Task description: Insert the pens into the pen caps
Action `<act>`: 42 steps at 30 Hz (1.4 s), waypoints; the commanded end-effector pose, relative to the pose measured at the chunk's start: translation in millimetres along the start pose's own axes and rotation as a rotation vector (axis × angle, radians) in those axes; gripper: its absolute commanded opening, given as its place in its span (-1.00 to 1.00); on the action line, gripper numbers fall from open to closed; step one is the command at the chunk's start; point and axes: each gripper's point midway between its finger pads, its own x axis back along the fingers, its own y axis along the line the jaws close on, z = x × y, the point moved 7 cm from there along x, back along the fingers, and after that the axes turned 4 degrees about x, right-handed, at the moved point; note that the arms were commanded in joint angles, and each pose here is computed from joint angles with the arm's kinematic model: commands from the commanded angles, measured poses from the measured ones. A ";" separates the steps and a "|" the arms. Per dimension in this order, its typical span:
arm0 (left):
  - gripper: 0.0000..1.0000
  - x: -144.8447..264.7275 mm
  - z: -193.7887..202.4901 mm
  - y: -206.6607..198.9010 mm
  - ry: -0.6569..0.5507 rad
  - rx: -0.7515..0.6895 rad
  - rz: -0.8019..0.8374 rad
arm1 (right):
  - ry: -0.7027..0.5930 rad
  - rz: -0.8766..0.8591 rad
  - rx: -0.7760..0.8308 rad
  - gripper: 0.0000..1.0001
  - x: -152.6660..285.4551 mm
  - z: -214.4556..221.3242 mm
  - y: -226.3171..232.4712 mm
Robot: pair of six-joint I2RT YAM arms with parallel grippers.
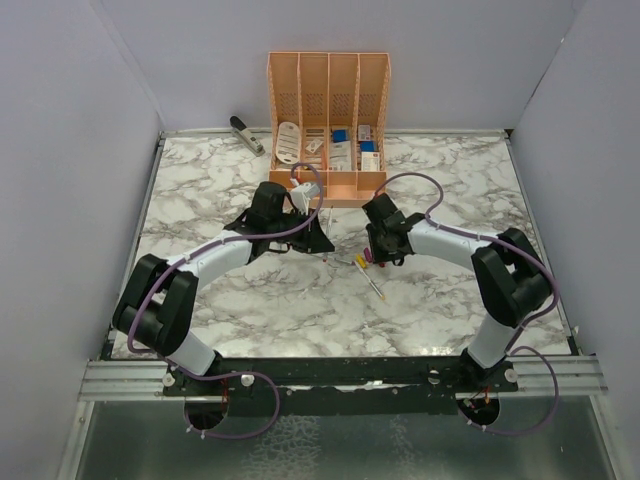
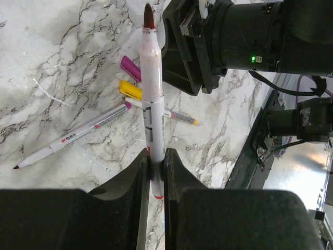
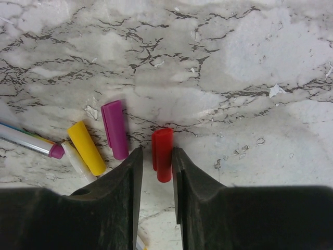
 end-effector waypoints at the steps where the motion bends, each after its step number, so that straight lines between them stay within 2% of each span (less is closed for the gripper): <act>1: -1.00 -0.3 -7.2 -5.0 0.003 -0.045 0.019 | 0.077 0.020 -0.024 -0.49 -6.9 20.7 -9.6; 4: -1.00 0.3 -7.4 -4.6 0.004 -0.053 0.012 | 0.094 0.019 -0.039 -0.65 -8.2 26.6 -12.1; 8: -1.00 1.5 -6.2 -3.5 0.002 -0.055 0.004 | 0.112 0.030 -0.055 -0.96 -12.5 28.7 -14.1; 14: -1.00 2.8 -3.9 -4.5 -0.010 -0.058 0.009 | 0.016 0.063 -0.067 -0.98 1.5 -2.6 -15.3; 22: -1.00 8.7 -7.2 -11.9 -0.040 -0.098 0.029 | -0.353 0.008 -0.152 -0.98 72.8 -81.3 -14.4; 30: -1.00 14.1 -8.1 -46.1 -0.083 -0.228 0.187 | -0.826 -0.334 -0.197 -0.98 164.7 -123.9 0.3; 36: -1.00 9.8 -4.3 -79.1 -0.086 -0.337 0.311 | -0.988 -0.500 -0.154 -0.98 204.9 -129.4 7.9; 42: -1.00 8.9 -5.6 -97.5 -0.131 -0.359 0.357 | -1.132 -0.649 -0.126 -0.98 228.5 -117.3 12.4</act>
